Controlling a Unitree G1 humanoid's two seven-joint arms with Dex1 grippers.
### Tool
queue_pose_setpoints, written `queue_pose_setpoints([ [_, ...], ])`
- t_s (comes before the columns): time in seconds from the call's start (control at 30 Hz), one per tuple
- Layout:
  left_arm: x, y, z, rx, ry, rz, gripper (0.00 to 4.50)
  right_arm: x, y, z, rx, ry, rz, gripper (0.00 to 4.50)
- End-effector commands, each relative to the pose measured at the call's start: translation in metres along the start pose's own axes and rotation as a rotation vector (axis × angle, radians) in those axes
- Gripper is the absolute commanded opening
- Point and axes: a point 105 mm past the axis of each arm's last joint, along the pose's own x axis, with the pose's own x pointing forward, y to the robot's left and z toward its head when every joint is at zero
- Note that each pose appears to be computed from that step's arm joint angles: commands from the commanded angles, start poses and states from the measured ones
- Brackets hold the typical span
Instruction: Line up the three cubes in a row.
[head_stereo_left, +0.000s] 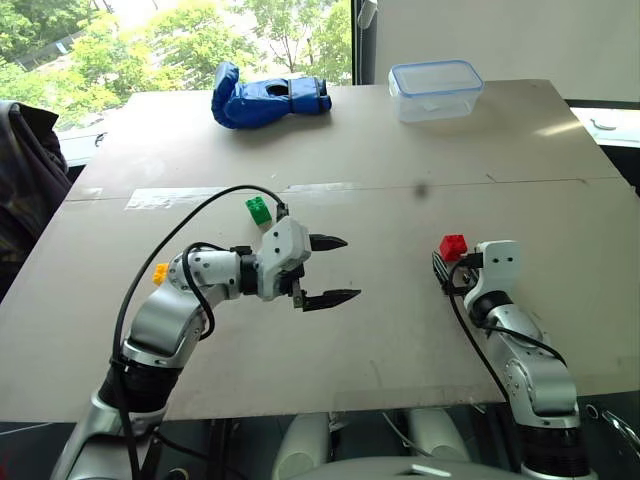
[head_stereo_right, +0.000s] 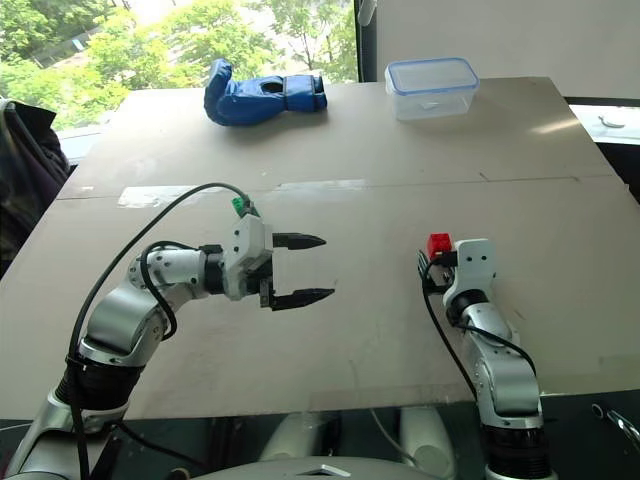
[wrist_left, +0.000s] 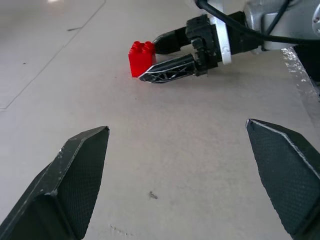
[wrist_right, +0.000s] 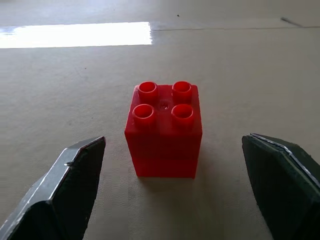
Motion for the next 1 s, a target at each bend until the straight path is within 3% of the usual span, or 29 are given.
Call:
queue_pose_setpoints([
  [0.03,-0.008,0.016,0.006,0.042,0.003,0.226,4.50,-0.024,0.011,0.030,-0.055,-0.079,0.246,4.47],
  [0.17,-0.025,0.043,0.006,0.030,0.005,0.517,4.50,-0.059,0.026,0.051,-0.080,-0.089,0.587,4.47],
  [0.27,-0.030,0.053,0.011,-0.017,-0.033,0.668,4.50,-0.063,0.030,0.066,-0.101,-0.125,0.669,4.47],
  [0.4,-0.038,0.073,-0.012,0.012,0.125,0.976,4.50,-0.055,0.040,0.090,-0.124,-0.237,0.740,4.47],
  [0.5,-0.044,0.081,-0.023,-0.064,0.150,1.177,4.50,-0.045,0.046,0.094,-0.135,-0.263,0.756,4.47],
  [0.7,-0.049,0.087,-0.039,-0.180,0.165,1.368,4.50,-0.035,0.048,0.090,-0.156,-0.250,0.750,4.47],
  [1.0,-0.034,0.109,-0.053,-0.190,0.156,1.395,4.50,-0.033,0.054,0.088,-0.176,-0.253,0.773,4.47],
])
